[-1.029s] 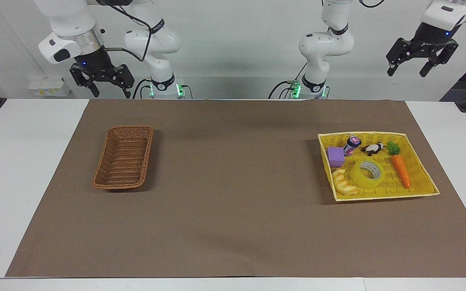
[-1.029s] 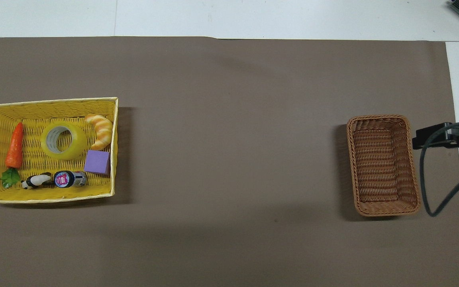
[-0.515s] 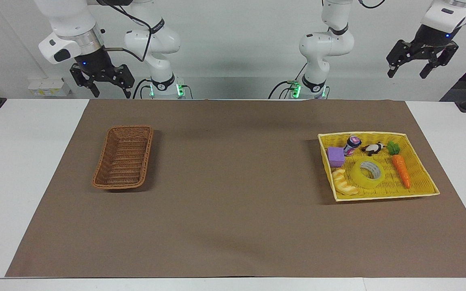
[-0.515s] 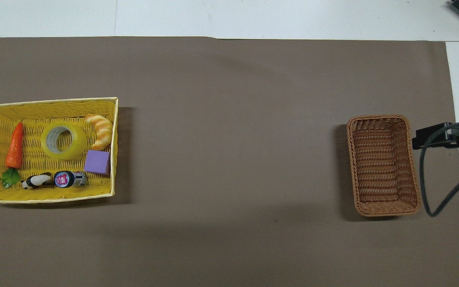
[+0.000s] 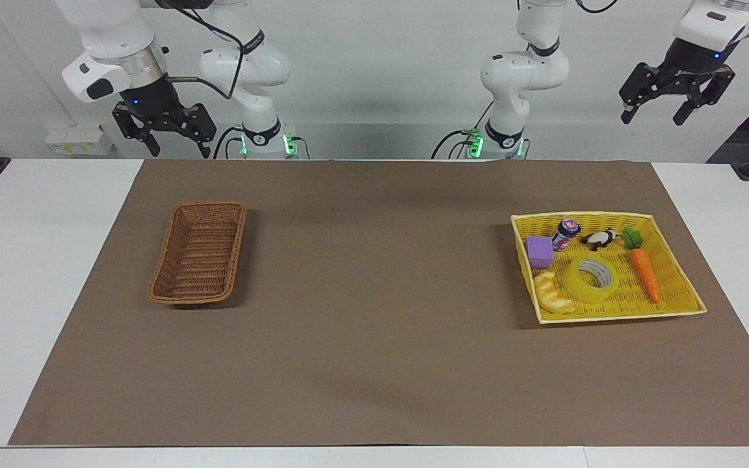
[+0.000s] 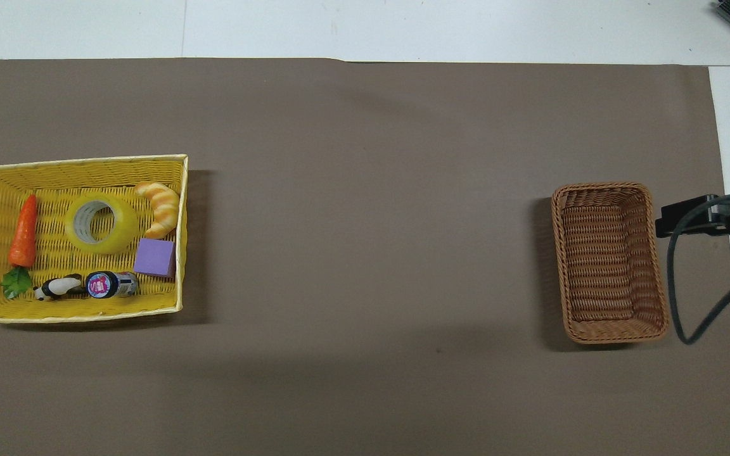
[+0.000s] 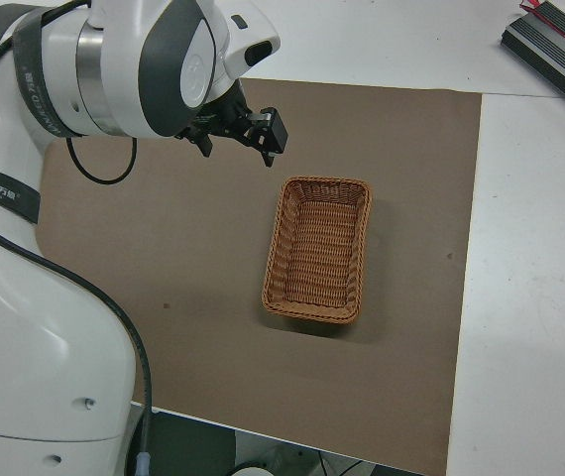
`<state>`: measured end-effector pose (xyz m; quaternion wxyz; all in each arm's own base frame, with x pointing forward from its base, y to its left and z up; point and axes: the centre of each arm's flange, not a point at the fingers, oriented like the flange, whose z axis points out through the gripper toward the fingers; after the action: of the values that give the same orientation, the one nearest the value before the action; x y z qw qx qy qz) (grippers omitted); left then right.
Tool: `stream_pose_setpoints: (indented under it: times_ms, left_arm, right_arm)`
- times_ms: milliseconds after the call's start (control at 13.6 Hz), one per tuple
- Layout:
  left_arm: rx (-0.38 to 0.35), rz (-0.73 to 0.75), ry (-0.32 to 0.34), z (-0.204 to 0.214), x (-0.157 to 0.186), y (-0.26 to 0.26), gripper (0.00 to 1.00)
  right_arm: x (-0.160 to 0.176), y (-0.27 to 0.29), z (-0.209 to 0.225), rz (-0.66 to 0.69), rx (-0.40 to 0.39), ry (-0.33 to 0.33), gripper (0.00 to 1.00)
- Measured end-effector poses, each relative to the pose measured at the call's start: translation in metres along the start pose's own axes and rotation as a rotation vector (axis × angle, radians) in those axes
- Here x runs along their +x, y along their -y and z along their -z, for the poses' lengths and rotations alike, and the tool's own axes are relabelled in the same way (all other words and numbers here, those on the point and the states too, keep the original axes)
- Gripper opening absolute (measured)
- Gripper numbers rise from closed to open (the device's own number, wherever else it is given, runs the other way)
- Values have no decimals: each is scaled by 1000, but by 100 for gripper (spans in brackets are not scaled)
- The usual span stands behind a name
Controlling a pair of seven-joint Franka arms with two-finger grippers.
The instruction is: Move tape to another basket
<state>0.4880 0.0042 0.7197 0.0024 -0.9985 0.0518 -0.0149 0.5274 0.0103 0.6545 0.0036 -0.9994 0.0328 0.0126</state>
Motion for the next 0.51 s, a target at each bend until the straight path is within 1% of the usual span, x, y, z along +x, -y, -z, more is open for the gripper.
stream_pose_setpoints:
  times_ms: [147, 515]
  left_arm:
    - [-2, 3, 13, -1, -2, 1, 100]
    - [-2, 5, 9, 0, -3, 3, 100]
  right_arm:
    - [0, 0, 0, 0, 0, 0, 100]
    - [0, 0, 0, 1, 0, 1, 100]
